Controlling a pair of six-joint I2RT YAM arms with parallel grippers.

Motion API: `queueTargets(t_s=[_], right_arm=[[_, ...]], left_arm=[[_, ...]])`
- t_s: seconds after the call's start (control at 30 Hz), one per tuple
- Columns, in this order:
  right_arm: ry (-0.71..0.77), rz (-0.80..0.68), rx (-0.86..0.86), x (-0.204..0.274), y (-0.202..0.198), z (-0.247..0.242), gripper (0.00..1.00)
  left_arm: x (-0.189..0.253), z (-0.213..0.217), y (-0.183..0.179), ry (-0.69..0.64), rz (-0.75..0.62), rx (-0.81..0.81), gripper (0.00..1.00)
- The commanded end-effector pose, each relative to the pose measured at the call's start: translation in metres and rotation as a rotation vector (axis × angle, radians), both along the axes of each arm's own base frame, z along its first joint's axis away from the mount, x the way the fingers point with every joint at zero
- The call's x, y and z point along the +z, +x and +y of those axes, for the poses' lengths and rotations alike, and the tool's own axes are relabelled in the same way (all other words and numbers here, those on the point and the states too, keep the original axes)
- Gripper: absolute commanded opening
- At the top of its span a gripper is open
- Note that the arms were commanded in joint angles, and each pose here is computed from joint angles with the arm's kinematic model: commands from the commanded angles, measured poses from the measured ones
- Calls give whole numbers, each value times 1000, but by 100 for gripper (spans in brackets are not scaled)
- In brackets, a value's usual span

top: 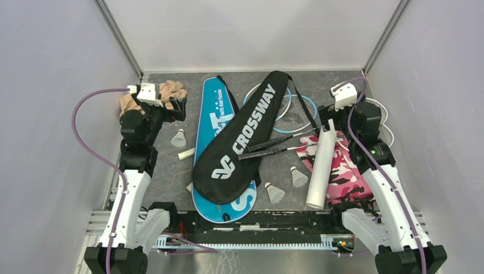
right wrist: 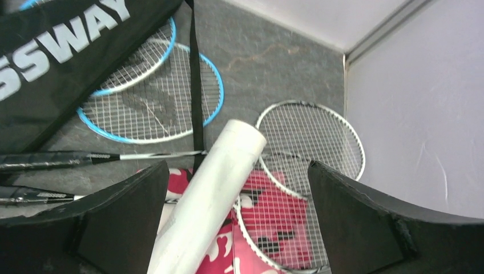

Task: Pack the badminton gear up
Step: Open the lid of the shuttle tube.

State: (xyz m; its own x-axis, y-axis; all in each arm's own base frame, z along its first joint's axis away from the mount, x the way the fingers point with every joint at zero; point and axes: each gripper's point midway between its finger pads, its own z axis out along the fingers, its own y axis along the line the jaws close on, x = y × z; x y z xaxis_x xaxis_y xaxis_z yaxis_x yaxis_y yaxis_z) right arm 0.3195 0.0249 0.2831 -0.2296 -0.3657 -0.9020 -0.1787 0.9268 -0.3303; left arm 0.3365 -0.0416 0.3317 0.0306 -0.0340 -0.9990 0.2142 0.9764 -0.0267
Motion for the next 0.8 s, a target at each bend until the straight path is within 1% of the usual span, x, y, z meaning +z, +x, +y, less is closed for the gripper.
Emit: queueTargets(t_s=[0.0, 0.1, 0.3, 0.43, 0.57, 0.63, 0.77], right_arm=[[16, 95, -132, -27, -4, -18, 98], [24, 145, -182, -49, -4, -23, 98], [87, 200, -234, -90, -6, -23, 98], [116, 271, -272, -120, -5, -25, 98], [147, 313, -269, -135, -2, -22, 98], [186, 322, -280, -141, 0, -20, 98], [206, 358, -309, -156, -1, -23, 98]], left_arm=[[16, -6, -1, -50, -39, -33, 100], [14, -7, 0, -50, -32, -39, 100], [9, -10, 2, -44, -21, -56, 100], [6, -12, 3, -44, -14, -71, 100], [2, -12, 5, -37, -5, -71, 100], [0, -13, 6, -38, -2, -73, 100], [-4, -13, 7, -35, 7, -77, 100]])
